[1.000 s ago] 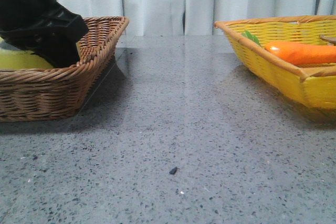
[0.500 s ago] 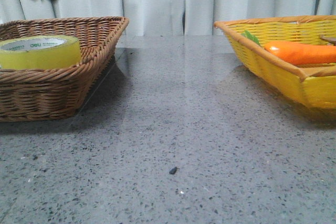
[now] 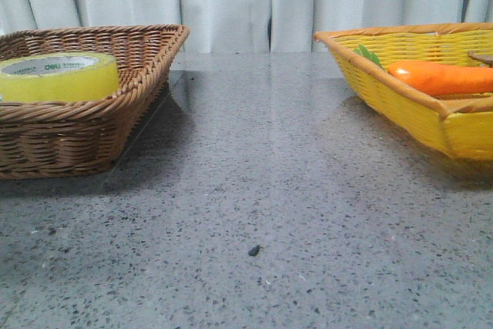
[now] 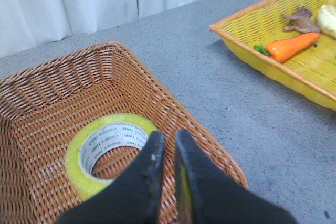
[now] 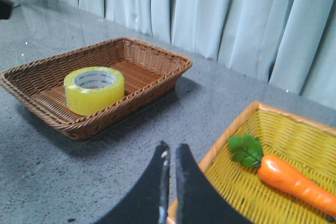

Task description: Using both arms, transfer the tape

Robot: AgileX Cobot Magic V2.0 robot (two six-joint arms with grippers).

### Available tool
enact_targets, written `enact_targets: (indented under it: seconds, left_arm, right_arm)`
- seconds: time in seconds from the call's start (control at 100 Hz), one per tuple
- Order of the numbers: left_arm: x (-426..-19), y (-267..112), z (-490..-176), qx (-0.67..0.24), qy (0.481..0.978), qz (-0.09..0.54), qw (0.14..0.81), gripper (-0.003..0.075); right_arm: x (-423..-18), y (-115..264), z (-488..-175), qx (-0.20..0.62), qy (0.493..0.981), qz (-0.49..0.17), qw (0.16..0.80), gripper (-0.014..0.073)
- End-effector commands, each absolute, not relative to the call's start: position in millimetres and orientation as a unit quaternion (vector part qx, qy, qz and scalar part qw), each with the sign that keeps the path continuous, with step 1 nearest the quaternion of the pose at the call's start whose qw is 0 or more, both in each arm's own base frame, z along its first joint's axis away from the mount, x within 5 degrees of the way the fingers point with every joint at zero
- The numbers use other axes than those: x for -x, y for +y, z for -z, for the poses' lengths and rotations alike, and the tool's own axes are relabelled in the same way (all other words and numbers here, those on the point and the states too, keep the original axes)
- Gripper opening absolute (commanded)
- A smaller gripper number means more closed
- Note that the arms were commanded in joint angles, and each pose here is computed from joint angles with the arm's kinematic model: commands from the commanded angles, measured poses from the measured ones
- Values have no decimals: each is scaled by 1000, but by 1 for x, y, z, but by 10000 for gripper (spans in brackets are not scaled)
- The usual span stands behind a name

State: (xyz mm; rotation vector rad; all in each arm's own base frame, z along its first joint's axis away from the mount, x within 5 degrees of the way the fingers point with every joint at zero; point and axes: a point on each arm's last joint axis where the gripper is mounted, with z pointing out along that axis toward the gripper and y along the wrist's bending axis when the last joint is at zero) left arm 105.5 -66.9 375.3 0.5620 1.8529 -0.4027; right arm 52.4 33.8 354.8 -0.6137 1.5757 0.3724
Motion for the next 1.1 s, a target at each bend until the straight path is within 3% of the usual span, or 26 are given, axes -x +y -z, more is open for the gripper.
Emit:
enact_targets:
  seconds: [0.0,0.29,0.51,1.09]
  left_arm:
    - [-90,-58,-382,-215,745,190,602,-21]
    - [-45,-33,-342,-198,704,208,650,-20]
    - [-24,-22,-319,-188,671,217,684,-21]
    - [-29,-24,-290,-193,692,212,662,-20]
  right_arm:
    - [-50,32,-363,271,644,-160,698,-72]
    - [-45,31,-337,288,593,-146,738,-72]
    - [-48,35,-321,300,592,-139,735,-72]
    - [-49,35,-320,301,593,-139,734,-73]
